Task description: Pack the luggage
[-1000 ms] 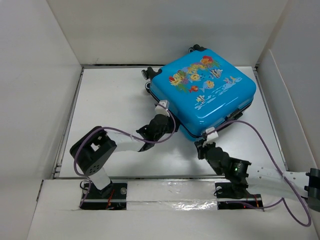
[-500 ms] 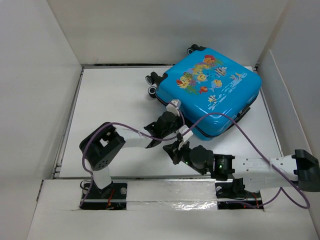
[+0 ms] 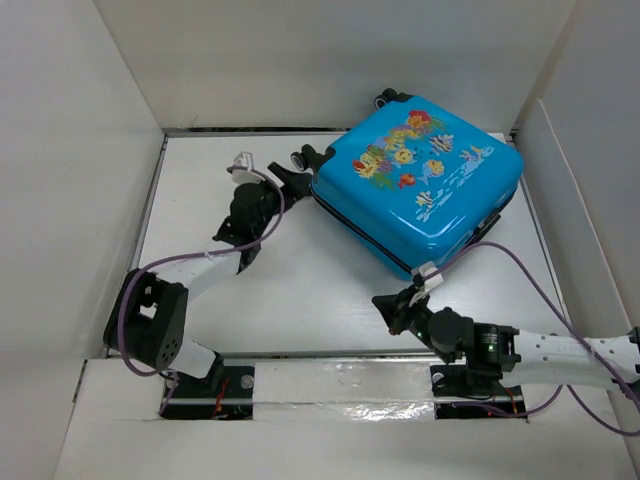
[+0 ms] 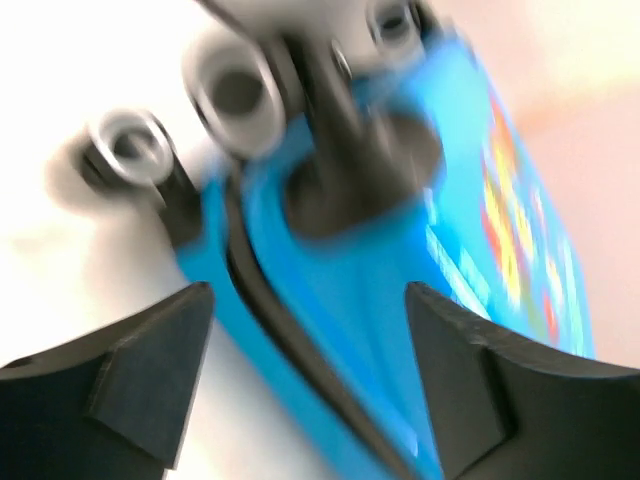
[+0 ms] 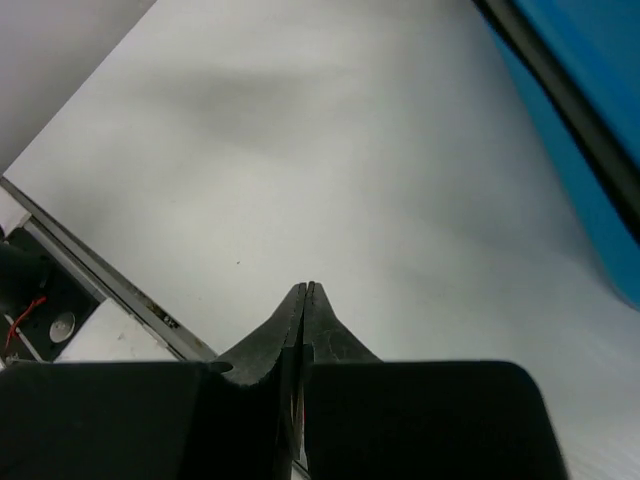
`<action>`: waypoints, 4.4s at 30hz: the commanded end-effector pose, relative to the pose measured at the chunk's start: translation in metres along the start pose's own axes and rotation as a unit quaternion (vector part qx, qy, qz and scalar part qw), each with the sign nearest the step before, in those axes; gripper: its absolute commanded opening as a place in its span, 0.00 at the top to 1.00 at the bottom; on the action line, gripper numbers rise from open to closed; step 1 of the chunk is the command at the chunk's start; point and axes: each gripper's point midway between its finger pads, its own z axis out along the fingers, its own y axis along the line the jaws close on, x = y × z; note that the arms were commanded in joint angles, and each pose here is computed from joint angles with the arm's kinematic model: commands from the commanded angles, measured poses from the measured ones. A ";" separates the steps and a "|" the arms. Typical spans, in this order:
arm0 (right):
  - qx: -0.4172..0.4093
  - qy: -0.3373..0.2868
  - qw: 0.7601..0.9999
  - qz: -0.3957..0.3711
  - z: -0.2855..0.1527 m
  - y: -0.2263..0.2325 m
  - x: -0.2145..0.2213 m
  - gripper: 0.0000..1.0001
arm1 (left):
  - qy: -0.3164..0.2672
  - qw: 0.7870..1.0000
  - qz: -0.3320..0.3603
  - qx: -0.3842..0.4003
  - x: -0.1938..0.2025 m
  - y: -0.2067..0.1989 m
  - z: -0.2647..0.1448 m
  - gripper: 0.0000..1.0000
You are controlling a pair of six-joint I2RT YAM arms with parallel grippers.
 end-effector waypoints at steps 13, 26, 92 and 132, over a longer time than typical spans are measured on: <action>0.017 0.018 1.000 -0.012 0.007 -0.006 0.003 1.00 | 0.013 1.000 -0.016 -0.013 -0.080 -0.030 0.103 0.21; 0.035 0.013 0.999 -0.018 0.006 -0.014 -0.002 1.00 | 0.037 0.998 -0.050 -0.011 -0.065 -0.022 0.130 0.24; 0.184 -0.019 0.983 -0.017 0.006 -0.146 -0.040 0.52 | -0.144 0.985 -0.098 -0.001 -0.142 0.041 -0.013 1.00; 0.068 -0.046 0.994 -0.073 0.041 -0.135 -0.045 0.79 | -0.145 0.982 -0.056 -0.109 -0.145 0.091 0.019 1.00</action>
